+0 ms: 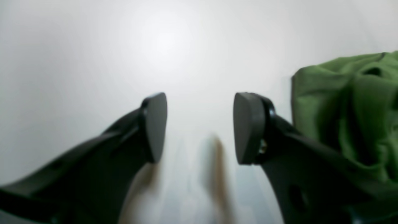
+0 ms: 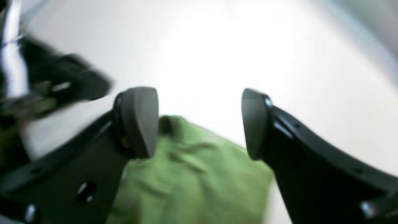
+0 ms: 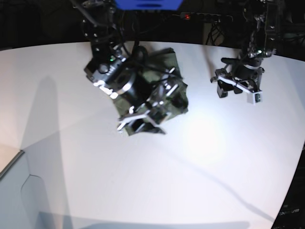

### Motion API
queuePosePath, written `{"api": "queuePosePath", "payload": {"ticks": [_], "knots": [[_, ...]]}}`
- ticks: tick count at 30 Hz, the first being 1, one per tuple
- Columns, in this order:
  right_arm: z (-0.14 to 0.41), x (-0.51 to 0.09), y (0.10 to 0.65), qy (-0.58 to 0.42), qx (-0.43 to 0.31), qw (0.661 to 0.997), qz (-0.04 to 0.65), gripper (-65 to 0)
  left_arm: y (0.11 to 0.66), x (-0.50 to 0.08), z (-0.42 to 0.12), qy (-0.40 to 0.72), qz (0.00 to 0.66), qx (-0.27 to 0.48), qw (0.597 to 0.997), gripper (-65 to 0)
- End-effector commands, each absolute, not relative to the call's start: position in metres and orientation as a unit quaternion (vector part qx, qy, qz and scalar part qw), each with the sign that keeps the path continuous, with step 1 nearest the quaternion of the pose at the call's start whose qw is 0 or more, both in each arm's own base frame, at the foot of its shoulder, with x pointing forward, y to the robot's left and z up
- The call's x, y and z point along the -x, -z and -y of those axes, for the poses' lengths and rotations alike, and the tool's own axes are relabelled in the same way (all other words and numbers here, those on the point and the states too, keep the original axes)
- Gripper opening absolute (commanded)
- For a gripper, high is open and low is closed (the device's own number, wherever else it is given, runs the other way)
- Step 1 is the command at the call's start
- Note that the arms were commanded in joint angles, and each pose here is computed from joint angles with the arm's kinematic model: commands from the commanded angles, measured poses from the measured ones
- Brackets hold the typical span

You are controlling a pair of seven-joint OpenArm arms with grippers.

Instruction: Layout the t-shirt on the table in an organized manner, then fold the t-shirt properly

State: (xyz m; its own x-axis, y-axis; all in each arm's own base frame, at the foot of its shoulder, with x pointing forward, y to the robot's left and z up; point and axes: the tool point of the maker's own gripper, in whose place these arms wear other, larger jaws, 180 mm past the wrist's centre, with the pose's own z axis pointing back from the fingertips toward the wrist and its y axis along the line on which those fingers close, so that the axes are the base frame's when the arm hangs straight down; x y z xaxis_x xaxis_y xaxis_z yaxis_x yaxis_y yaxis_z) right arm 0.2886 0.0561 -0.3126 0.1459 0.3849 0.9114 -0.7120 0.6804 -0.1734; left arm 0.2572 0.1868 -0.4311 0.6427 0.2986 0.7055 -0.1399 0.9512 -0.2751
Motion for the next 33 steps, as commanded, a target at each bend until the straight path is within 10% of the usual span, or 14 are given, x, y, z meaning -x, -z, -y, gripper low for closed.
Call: {"api": "queuePosePath", "payload": {"ticks": [1,18,26,33], "knots": [[-0.052,-0.293,0.297,-0.357,-0.151,0.731,0.562,-23.3,0.418,-0.264,-0.186,-0.115,0.426,0.103,0.892,-31.7],[-0.004,-0.269,0.353,-0.302,-0.133,0.799,0.502,-29.0,0.422,-0.245,-0.159,-0.165,0.391,0.183,0.887,-31.2],[0.018,-0.275,0.355,-0.309,-0.106,0.802,0.5,-29.0,0.431,-0.229,-0.109,-0.158,0.337,0.253,0.893,-5.4],[0.034,-0.276,0.358,-0.3,-0.091,0.809,0.498,-29.0,0.422,-0.232,-0.095,-0.202,0.325,0.308,0.871,-5.1]]}}
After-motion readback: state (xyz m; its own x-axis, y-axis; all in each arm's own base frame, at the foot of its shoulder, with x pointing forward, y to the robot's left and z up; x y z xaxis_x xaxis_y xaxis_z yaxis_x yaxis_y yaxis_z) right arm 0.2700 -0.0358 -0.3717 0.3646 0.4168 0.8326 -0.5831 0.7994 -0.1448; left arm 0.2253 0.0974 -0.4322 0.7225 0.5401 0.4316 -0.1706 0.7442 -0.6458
